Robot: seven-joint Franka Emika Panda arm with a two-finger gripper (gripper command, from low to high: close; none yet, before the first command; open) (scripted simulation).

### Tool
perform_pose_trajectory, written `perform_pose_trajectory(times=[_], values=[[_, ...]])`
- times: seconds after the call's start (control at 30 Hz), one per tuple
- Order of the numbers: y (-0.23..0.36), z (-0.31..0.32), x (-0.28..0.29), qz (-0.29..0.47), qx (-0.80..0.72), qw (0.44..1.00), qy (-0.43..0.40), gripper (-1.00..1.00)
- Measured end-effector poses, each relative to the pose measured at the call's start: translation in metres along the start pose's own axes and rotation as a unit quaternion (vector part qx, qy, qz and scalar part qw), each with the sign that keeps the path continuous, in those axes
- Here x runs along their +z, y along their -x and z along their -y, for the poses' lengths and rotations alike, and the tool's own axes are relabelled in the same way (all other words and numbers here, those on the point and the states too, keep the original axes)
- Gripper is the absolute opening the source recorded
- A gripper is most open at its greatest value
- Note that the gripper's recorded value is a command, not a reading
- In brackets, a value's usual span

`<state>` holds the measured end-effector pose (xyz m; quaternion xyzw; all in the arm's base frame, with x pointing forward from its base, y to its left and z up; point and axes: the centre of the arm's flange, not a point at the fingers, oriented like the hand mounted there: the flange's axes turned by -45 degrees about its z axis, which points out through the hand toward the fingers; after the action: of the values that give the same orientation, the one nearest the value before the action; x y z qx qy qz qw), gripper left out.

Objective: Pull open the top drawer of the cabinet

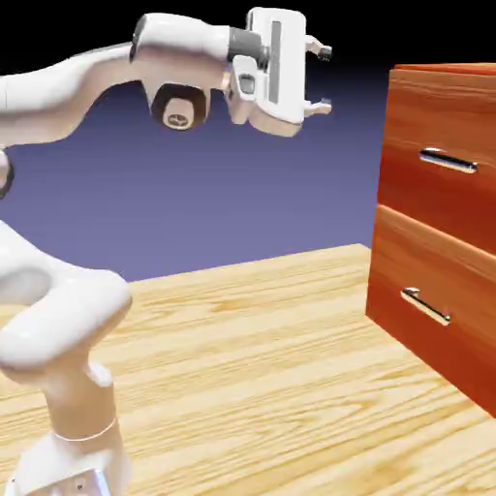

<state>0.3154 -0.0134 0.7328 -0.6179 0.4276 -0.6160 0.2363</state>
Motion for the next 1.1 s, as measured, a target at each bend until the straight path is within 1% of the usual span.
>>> perform_pose_trajectory(times=[0.17, 0.3, 0.43, 0.6, 0.73, 0.87, 1.1], values=[[0.022, 0.033, 0.000, -0.019, 0.051, 0.998, -0.042, 0.00], [0.049, 0.053, 0.013, -0.022, 0.084, 0.994, -0.073, 0.00], [0.079, 0.066, 0.039, -0.015, 0.113, 0.989, -0.098, 0.00], [0.119, 0.067, 0.088, 0.004, 0.146, 0.982, -0.118, 0.00], [0.149, 0.054, 0.140, 0.026, 0.173, 0.977, -0.125, 0.00], [0.173, 0.026, 0.198, 0.051, 0.206, 0.970, -0.122, 0.00], [0.199, -0.063, 0.307, 0.093, 0.279, 0.951, -0.099, 0.00]])
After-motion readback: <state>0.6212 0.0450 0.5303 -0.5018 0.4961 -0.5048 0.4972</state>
